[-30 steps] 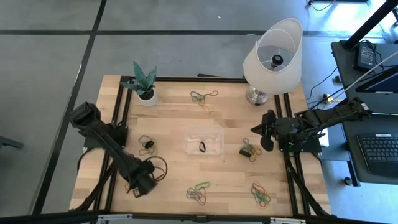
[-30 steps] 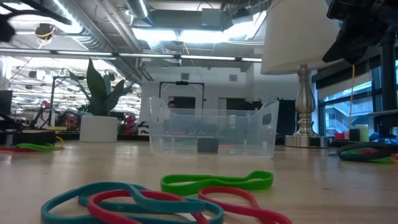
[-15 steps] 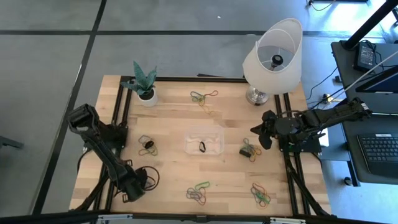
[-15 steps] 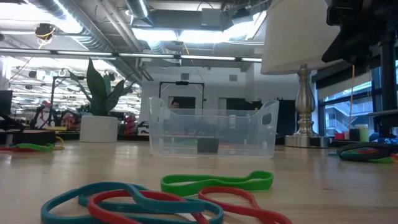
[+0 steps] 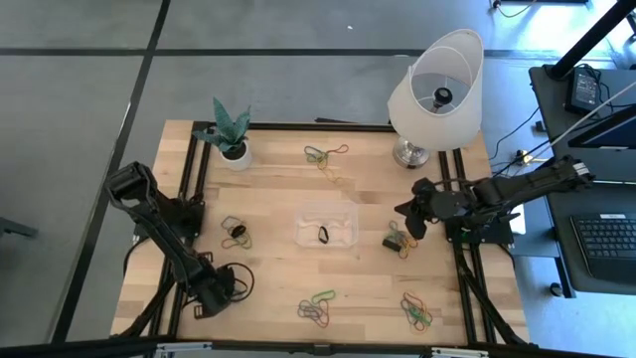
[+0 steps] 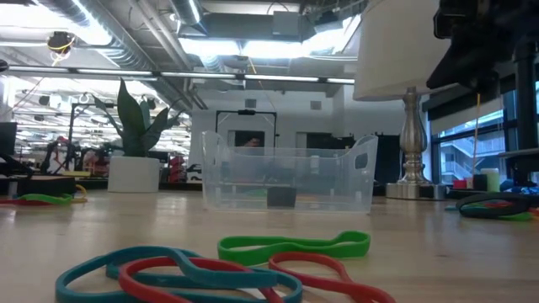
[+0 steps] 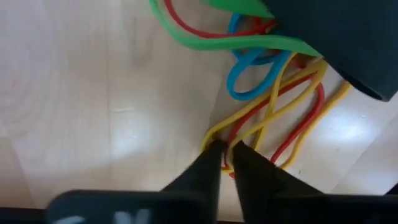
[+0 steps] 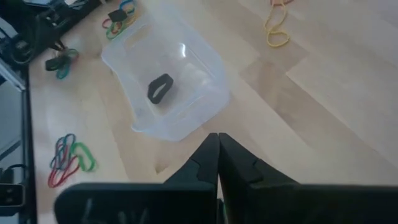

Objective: Pick and place rubber bands into bin
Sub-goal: Put the yellow rubber band into the transparent bin

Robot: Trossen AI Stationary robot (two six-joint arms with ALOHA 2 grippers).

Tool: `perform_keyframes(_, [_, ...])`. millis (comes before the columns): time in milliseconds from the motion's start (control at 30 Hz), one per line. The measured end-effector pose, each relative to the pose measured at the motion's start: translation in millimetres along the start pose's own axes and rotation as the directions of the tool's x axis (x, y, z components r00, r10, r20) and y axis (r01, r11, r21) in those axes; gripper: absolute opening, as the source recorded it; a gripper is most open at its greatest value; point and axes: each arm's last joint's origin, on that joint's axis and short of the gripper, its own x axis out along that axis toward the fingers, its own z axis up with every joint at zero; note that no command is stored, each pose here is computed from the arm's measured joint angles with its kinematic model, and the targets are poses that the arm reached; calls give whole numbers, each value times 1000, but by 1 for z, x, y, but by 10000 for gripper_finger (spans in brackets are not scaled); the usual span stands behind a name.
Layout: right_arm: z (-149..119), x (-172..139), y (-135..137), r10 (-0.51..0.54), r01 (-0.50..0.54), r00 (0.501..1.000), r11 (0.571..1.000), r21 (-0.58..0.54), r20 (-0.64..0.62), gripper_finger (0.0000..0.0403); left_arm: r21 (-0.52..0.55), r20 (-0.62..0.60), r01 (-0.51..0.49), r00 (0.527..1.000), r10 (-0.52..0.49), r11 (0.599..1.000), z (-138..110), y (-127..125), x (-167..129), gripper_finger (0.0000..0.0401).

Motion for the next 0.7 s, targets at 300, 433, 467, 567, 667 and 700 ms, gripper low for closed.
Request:
perform_keyframes(300, [-3, 10, 2, -42, 41, 998, 999, -30, -36, 10, -98, 70, 96, 994, -90, 990, -7, 6, -25, 3])
perform_keyframes(433, [-3, 11, 3, -45, 44, 998, 999, -32, -38, 10, -148, 83, 133, 989, -122, 980, -11, 10, -37, 2])
perform_keyframes(467, [-3, 11, 3, -44, 43, 998, 999, -32, -38, 10, -152, 92, 147, 987, -134, 977, -12, 10, -39, 2])
perform_keyframes(567, [-3, 11, 3, -45, 43, 998, 998, -55, -38, 9, -165, 116, 163, 983, -145, 973, -12, 11, -43, 2])
perform_keyframes(667, [-3, 11, 3, -40, 37, 999, 996, -77, -33, 9, -168, 129, 159, 982, -138, 973, -12, 11, -43, 2])
perform_keyframes(700, [-3, 11, 3, -39, 36, 999, 996, -79, -32, 9, -172, 128, 157, 982, -136, 972, -12, 11, -42, 2])
